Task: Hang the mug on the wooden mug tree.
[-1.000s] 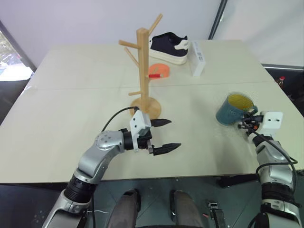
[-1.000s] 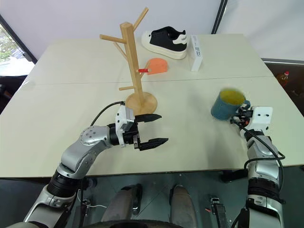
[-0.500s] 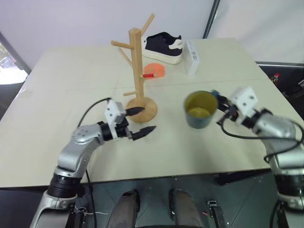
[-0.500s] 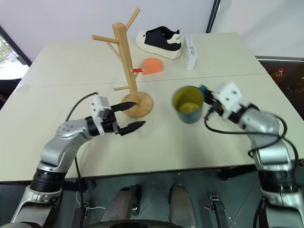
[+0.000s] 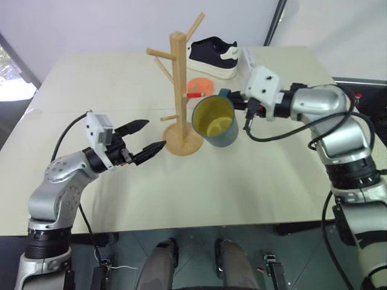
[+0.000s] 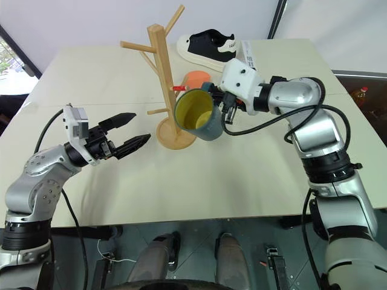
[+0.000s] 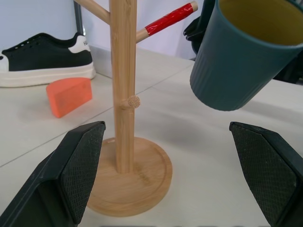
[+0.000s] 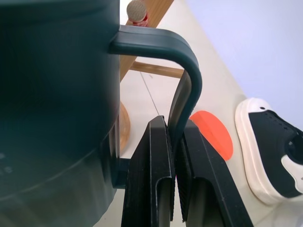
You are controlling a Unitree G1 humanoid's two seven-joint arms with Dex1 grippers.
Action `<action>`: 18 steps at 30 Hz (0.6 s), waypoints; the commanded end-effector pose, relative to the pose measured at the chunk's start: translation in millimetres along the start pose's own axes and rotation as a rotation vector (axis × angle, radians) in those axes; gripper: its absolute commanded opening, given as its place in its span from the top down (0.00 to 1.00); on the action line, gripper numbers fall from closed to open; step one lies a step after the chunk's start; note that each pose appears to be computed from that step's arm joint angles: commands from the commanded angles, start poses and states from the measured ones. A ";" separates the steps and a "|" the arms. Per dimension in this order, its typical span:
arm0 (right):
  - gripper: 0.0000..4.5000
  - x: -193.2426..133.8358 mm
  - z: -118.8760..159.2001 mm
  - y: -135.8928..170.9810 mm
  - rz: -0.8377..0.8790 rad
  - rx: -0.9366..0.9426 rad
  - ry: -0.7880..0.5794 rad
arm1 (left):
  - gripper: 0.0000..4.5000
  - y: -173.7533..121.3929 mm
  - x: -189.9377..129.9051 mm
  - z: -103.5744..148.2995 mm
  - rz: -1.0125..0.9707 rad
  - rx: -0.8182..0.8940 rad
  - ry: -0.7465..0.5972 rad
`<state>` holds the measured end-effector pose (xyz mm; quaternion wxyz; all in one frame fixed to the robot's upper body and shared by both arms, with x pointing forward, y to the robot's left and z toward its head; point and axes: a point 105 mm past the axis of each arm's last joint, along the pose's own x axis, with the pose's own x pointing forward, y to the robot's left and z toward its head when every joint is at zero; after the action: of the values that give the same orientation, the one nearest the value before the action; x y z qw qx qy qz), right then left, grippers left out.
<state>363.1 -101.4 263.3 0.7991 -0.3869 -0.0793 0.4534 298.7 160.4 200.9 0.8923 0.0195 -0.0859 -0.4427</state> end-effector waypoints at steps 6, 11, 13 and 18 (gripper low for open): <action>0.99 10.3 26.3 -13.5 0.003 -0.088 -0.046 | 0.00 -2.5 -4.9 12.6 0.016 0.039 -0.026; 0.99 19.2 34.1 -13.6 0.011 -0.101 -0.044 | 0.00 -1.7 -5.0 12.2 0.020 0.038 -0.026; 0.99 22.6 36.6 -14.2 0.010 -0.103 -0.043 | 0.00 -1.6 -5.0 12.2 0.021 0.039 -0.026; 0.99 30.4 41.2 -14.3 0.013 -0.107 -0.039 | 0.00 -1.9 -4.8 12.3 0.021 0.040 -0.027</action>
<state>374.0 -64.5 276.5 0.7773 -0.4102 -0.0892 0.4686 296.6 162.9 200.2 0.8985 0.0194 -0.0844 -0.4304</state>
